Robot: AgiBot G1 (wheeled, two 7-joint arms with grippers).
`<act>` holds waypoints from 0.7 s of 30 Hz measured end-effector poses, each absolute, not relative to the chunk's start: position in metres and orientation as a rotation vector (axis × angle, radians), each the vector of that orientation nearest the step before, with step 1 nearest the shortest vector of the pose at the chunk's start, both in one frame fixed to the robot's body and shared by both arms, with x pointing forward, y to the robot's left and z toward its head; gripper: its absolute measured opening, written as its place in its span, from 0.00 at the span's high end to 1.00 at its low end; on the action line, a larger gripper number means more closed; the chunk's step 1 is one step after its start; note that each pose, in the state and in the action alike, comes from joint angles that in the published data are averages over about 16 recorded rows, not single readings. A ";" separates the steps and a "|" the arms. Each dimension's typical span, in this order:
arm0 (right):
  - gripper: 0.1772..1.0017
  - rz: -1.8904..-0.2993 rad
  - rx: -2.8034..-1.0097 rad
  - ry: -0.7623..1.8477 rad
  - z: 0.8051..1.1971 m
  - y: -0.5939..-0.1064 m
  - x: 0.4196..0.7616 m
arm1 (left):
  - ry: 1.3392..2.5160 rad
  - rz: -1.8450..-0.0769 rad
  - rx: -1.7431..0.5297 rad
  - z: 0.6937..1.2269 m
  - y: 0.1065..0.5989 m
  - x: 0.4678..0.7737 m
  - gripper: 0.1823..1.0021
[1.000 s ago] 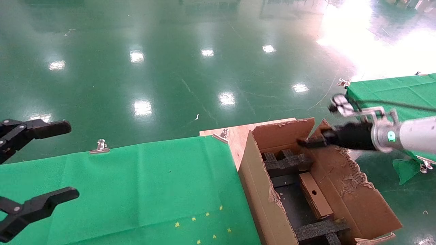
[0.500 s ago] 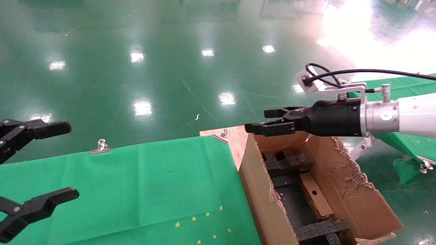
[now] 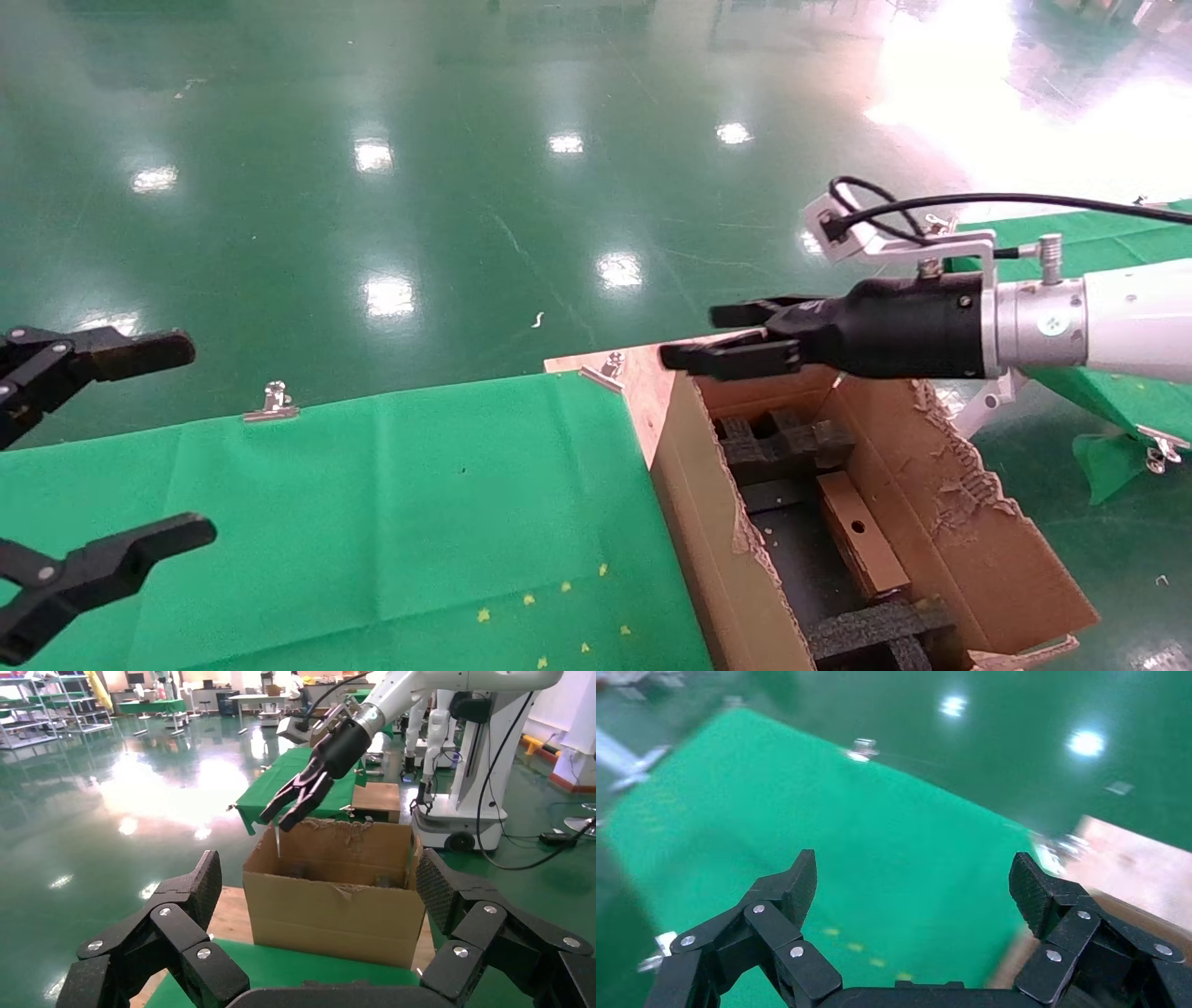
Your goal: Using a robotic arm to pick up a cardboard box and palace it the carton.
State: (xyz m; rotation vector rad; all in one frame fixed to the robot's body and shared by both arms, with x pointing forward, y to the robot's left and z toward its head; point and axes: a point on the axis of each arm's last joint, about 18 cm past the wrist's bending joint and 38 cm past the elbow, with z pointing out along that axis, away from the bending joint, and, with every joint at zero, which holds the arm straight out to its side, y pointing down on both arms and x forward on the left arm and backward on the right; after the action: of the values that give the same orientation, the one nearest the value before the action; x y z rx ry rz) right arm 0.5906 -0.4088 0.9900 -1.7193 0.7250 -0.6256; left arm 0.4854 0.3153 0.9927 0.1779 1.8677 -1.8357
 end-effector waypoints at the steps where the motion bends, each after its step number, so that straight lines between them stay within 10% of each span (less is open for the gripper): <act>1: 0.00 -0.621 -1.721 0.711 0.990 -0.406 0.590 | 1.868 -1.836 0.178 0.993 0.315 0.485 0.00; 21: 0.00 -0.525 -1.718 0.346 0.992 -0.345 0.559 | 1.868 -1.836 0.178 0.993 0.315 0.485 0.00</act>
State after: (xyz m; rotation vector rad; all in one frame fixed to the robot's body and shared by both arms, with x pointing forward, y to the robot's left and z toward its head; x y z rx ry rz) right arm 0.5593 -0.3449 0.9921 -1.7177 0.3462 -0.5248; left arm 0.4854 0.3153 0.9927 0.1778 1.8677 -1.8357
